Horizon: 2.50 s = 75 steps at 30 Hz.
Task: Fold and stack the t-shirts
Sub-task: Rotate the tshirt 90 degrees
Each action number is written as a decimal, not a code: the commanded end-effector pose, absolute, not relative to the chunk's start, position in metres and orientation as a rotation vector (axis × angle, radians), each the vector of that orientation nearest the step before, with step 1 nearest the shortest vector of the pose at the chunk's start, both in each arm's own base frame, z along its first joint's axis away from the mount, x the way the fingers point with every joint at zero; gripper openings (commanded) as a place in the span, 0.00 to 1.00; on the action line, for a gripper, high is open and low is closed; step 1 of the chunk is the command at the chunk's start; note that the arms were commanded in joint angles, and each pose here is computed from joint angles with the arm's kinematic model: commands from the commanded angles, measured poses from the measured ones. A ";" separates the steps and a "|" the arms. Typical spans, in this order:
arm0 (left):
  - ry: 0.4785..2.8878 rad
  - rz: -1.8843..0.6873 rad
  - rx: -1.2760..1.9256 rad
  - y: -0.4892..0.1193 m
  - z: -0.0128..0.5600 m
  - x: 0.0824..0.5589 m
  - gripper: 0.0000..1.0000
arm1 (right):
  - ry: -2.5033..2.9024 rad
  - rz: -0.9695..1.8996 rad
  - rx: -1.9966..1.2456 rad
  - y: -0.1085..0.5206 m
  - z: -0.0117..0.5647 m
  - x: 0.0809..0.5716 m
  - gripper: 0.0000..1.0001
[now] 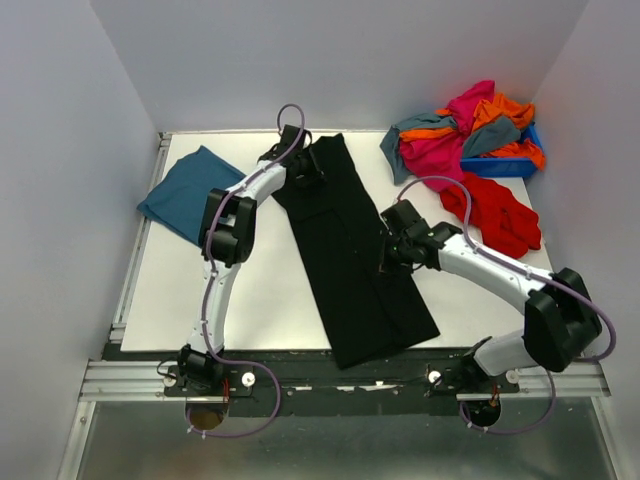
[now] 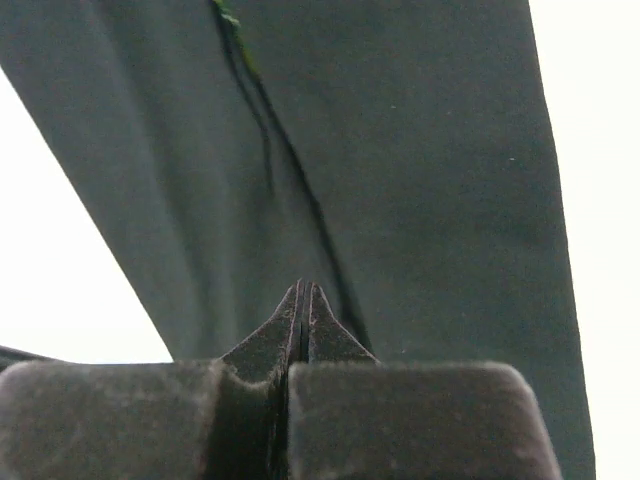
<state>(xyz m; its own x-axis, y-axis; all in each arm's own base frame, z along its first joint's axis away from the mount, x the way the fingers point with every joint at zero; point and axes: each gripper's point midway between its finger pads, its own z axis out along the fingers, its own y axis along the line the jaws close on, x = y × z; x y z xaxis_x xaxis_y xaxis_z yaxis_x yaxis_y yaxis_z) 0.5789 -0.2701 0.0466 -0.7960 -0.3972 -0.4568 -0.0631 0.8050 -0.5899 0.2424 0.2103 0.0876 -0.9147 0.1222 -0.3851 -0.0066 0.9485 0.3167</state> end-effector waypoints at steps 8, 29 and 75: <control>2.359 -0.614 -0.355 -0.222 0.095 0.568 0.31 | 2.828 0.034 0.205 0.162 0.029 0.241 0.01; 2.335 -0.745 -0.664 -0.224 -0.001 0.642 0.20 | 3.060 0.102 0.093 0.198 -0.012 0.171 0.01; 2.695 -0.696 -0.403 -0.193 0.068 0.150 0.78 | 3.082 0.568 -0.028 0.180 0.031 0.066 0.37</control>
<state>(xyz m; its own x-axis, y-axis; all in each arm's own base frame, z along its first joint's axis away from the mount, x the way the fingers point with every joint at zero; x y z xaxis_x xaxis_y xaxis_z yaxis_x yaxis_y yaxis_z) 0.1605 -0.1978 0.0561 -0.9369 -0.2457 -0.2485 -0.0941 0.8622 -0.4977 0.0847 0.1826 0.0385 -0.9958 -0.0142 -0.0902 -0.0464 0.9297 0.3655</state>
